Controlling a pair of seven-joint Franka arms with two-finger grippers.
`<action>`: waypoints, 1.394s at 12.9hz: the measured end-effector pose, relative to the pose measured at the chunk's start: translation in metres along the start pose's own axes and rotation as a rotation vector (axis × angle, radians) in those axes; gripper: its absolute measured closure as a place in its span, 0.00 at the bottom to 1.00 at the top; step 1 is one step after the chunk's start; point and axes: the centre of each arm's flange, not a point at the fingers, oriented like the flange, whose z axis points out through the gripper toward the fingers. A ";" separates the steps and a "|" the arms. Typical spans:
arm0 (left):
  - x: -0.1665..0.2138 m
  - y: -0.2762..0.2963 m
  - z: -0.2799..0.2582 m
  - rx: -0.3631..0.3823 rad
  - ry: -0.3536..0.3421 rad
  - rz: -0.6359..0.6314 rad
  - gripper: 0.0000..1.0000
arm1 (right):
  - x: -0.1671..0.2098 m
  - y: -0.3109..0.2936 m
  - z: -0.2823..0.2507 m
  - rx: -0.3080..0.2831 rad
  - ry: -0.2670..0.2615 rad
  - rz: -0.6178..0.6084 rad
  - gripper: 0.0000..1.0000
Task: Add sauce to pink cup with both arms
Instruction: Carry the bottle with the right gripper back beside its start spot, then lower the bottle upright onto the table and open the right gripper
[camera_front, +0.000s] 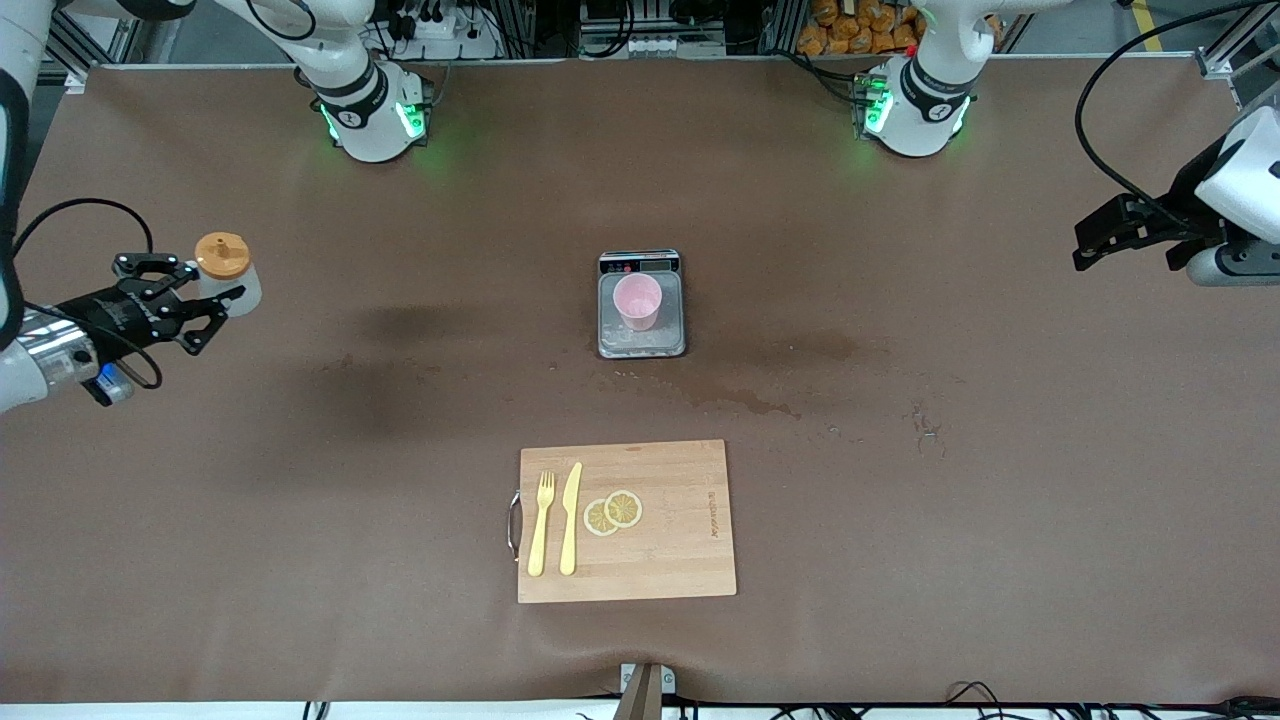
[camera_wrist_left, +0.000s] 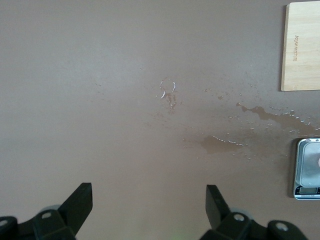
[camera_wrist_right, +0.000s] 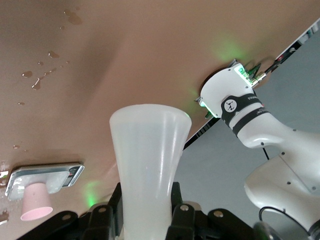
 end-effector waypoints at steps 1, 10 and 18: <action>0.000 0.000 0.000 0.000 0.000 0.000 0.00 | 0.012 0.007 0.000 0.008 -0.017 -0.034 0.59; 0.000 0.000 0.004 0.000 -0.007 0.000 0.00 | 0.165 0.027 0.044 0.159 -0.238 -0.278 0.56; 0.001 0.000 0.005 0.001 -0.010 0.001 0.00 | 0.260 0.014 0.109 0.266 -0.340 -0.397 0.55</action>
